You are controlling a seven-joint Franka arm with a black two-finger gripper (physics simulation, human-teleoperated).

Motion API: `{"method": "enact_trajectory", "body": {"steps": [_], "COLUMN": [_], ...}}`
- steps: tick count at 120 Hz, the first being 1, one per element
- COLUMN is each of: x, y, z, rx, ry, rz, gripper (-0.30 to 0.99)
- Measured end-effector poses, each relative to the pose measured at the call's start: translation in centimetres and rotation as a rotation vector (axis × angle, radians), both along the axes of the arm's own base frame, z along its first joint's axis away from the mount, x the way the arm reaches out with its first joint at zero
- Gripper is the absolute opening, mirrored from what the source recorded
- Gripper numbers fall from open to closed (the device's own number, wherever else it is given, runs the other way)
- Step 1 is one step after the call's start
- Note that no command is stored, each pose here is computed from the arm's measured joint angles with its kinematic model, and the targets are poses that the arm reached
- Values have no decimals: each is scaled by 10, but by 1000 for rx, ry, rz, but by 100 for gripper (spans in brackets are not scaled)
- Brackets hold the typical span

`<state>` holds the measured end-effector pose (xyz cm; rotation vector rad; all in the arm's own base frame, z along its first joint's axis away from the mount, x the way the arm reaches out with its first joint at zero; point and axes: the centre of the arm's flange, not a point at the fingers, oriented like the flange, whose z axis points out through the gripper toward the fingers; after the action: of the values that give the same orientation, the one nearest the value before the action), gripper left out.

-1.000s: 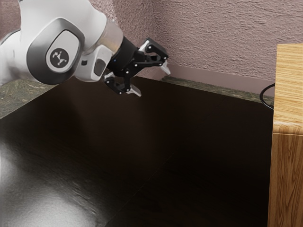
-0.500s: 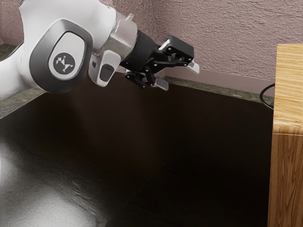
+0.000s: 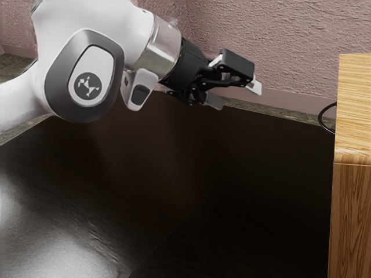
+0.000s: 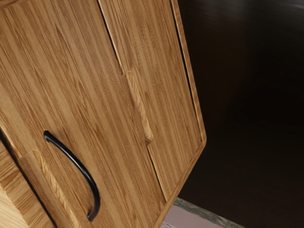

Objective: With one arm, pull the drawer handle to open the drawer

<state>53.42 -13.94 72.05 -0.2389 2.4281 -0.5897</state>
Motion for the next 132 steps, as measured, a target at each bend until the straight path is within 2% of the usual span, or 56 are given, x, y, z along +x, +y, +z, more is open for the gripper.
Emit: {"method": "enact_trajectory", "body": {"steps": [35, 82, 132], "x": [12, 46, 73], "y": [-22, -37, -53], "z": [-10, -30, -59], "rx": [26, 62, 61], "ry": [-15, -13, 16], "rz": [-50, -67, -94], "gripper": [69, 69, 69]}}
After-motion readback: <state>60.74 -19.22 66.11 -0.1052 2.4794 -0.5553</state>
